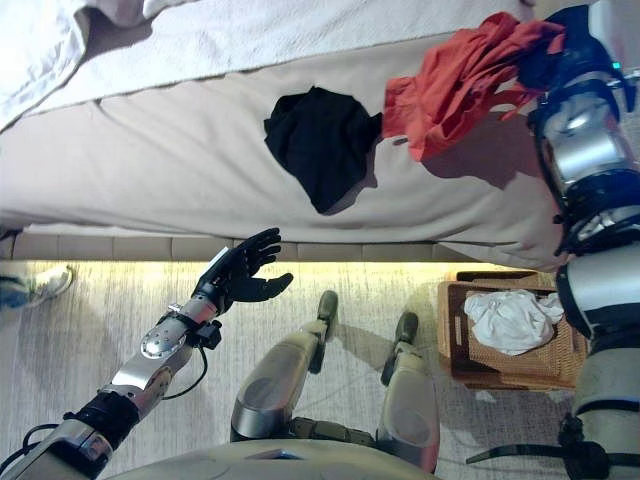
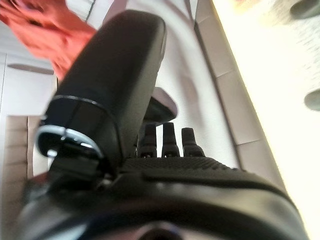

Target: Pick up the clothes from the bed and place them into the basket

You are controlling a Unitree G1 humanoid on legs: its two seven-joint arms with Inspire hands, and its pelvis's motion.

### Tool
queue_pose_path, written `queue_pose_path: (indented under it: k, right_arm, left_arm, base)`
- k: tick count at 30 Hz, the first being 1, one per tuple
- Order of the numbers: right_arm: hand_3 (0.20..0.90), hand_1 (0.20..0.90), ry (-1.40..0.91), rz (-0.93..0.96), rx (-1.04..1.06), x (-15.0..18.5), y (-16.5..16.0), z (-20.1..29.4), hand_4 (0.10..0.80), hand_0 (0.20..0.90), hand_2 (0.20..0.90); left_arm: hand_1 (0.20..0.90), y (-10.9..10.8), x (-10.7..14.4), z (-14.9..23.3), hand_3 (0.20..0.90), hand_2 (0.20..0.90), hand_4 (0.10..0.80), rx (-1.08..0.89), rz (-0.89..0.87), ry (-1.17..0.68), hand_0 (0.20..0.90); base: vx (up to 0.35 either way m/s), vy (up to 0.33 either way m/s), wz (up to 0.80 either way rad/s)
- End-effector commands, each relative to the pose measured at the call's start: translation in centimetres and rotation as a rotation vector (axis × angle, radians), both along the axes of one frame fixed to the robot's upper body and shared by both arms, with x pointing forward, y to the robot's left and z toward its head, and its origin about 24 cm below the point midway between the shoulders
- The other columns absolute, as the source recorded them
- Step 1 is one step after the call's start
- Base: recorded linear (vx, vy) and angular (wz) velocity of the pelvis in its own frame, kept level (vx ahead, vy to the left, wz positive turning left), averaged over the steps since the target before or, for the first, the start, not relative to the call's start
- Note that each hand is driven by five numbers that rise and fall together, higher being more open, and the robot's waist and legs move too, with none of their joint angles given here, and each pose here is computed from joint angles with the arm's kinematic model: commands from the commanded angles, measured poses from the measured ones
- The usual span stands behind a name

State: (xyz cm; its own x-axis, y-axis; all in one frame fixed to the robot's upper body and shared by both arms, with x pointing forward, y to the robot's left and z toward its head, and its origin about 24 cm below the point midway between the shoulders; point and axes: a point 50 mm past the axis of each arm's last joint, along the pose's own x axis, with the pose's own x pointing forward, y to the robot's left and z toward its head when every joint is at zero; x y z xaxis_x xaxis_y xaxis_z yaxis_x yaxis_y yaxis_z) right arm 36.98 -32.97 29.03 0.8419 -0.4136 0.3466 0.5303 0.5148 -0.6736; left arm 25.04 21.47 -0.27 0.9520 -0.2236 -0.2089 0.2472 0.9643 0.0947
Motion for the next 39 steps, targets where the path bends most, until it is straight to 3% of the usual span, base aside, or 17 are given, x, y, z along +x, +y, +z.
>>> queue_pose_path:
  k: [1,18,23,31,39]
  right_arm:
    - [0.200,0.300,-0.103,0.015,-0.105,-2.1,-1.3,2.1,0.100,0.300,0.300]
    - [0.200,0.300,-0.005,-0.001,-0.056,-5.3,-4.2,-4.6,0.100,0.300,0.300]
    - [0.200,0.300,0.043,-0.029,0.053,-6.7,-5.0,-8.8,0.100,0.300,0.300]
    - [0.200,0.300,0.363,-0.036,0.228,-7.7,-3.7,-19.5,0.100,0.300,0.300]
    - [0.200,0.300,0.481,-0.105,0.299,-8.5,-4.2,-23.2,0.100,0.300,0.300]
  left_arm:
    - [0.900,0.9,-0.9,-0.1,0.900,0.900,0.800,0.031,0.021,-0.028,0.900]
    - [0.900,0.5,0.8,-0.4,0.900,0.900,0.800,-0.048,0.166,-0.052,0.900]
    - [0.900,-0.2,1.2,-0.7,0.900,0.900,0.800,-0.076,0.181,-0.057,0.900]
    - [0.900,-1.9,1.8,-1.5,0.900,0.900,0.800,-0.040,0.135,-0.022,0.900]
    - [0.900,-3.9,2.8,-0.9,0.900,0.900,0.800,-0.028,0.043,-0.035,0.900]
  base:
    - [0.015,-0.049,-0.32]
    - [-0.012,-0.035,-0.27]
    - [-0.038,0.000,-0.21]
    - [-0.003,-0.023,-0.28]
    - [-0.022,-0.050,-0.09]
